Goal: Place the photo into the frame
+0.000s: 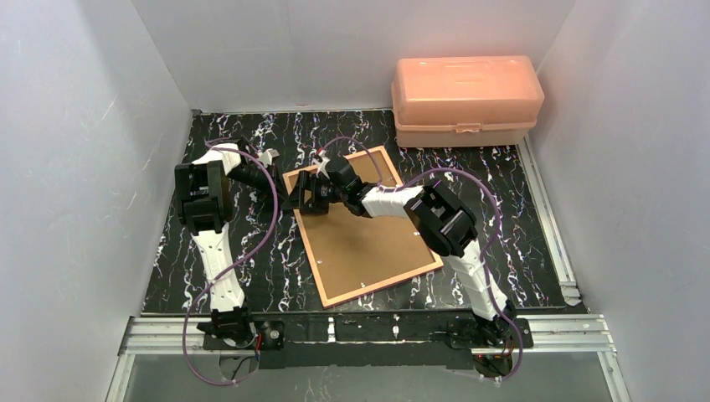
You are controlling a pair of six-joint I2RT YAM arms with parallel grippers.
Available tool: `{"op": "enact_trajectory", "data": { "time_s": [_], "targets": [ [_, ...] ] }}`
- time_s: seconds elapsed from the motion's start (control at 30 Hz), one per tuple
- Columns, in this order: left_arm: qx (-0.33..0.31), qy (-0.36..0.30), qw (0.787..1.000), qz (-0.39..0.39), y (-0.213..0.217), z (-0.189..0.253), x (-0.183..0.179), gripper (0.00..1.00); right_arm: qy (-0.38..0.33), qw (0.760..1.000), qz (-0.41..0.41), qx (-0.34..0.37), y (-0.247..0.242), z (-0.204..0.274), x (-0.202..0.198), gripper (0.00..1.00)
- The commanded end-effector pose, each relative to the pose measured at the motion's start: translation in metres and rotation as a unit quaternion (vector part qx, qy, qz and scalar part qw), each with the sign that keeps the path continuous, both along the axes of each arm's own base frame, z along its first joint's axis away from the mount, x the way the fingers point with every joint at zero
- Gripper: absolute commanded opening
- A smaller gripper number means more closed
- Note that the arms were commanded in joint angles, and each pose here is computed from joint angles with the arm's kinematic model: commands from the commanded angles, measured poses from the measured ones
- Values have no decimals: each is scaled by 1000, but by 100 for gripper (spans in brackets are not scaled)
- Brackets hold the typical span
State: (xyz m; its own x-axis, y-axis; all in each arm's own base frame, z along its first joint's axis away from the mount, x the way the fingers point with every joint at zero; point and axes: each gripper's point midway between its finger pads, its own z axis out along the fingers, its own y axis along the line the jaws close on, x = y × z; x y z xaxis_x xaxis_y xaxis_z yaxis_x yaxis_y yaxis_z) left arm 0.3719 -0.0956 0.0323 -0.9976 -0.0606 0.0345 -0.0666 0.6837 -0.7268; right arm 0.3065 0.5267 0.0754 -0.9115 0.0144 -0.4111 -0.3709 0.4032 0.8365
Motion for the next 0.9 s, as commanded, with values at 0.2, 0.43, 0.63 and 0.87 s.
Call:
{"op": "enact_trajectory", "data": {
  "time_s": [0.2, 0.43, 0.63, 0.87],
  "targets": [
    [22, -12, 999, -23, -1, -5, -8, 5, -21, 999, -18, -17, -21, 18, 2, 95],
    [23, -11, 999, -20, -1, -4, -7, 5, -33, 998, -34, -29, -36, 21, 16, 95],
    [22, -10, 999, -21, -1, -4, -9, 5, -23, 999, -35, -19, -25, 13, 19, 95],
    [21, -10, 1000, -19, -2, -3, -8, 5, -13, 999, -28, -12, -11, 8, 20, 95]
  ]
}}
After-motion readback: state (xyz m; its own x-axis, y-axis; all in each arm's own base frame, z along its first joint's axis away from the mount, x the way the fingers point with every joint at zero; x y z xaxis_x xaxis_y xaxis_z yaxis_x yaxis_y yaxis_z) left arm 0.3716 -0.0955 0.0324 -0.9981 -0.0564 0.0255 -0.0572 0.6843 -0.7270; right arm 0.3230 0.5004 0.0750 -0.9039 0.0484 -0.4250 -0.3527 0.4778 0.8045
